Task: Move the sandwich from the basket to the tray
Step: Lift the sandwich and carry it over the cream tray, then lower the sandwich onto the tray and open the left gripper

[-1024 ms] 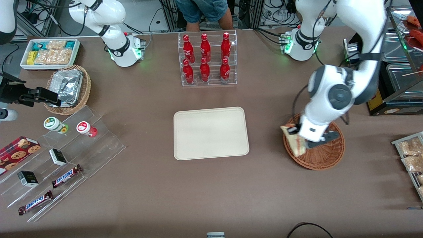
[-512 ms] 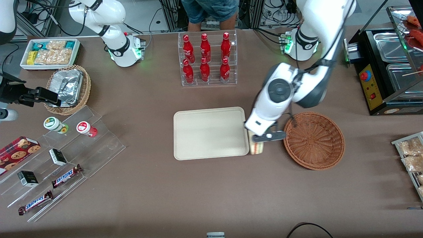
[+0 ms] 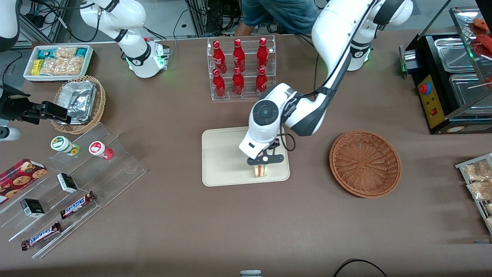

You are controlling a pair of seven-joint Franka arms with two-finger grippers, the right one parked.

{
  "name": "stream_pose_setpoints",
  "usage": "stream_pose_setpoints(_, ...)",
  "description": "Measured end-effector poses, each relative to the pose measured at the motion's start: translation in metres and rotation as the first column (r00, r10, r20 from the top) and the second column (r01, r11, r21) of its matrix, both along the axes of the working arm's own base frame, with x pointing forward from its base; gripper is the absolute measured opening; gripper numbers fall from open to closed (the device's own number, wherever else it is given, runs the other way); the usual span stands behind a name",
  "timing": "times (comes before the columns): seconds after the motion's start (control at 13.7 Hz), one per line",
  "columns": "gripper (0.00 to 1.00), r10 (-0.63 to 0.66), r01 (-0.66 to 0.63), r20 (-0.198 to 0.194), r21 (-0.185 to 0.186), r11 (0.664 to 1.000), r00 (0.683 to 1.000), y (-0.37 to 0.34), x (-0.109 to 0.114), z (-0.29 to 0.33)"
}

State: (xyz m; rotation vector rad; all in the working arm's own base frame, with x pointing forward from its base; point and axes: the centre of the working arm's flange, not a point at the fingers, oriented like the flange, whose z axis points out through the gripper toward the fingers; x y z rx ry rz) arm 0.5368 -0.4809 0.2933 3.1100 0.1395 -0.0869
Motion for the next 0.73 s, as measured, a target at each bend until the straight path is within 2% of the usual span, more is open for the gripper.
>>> stream_pose_setpoints(0.22, 0.17, -0.002, 0.002, -0.026, 0.003, 1.000, 1.000, -0.010, 0.004, -0.004)
stream_pose_setpoints(0.73, 0.17, 0.034, -0.035, -0.071, -0.004, 0.999, 0.997, -0.030, -0.004, -0.031)
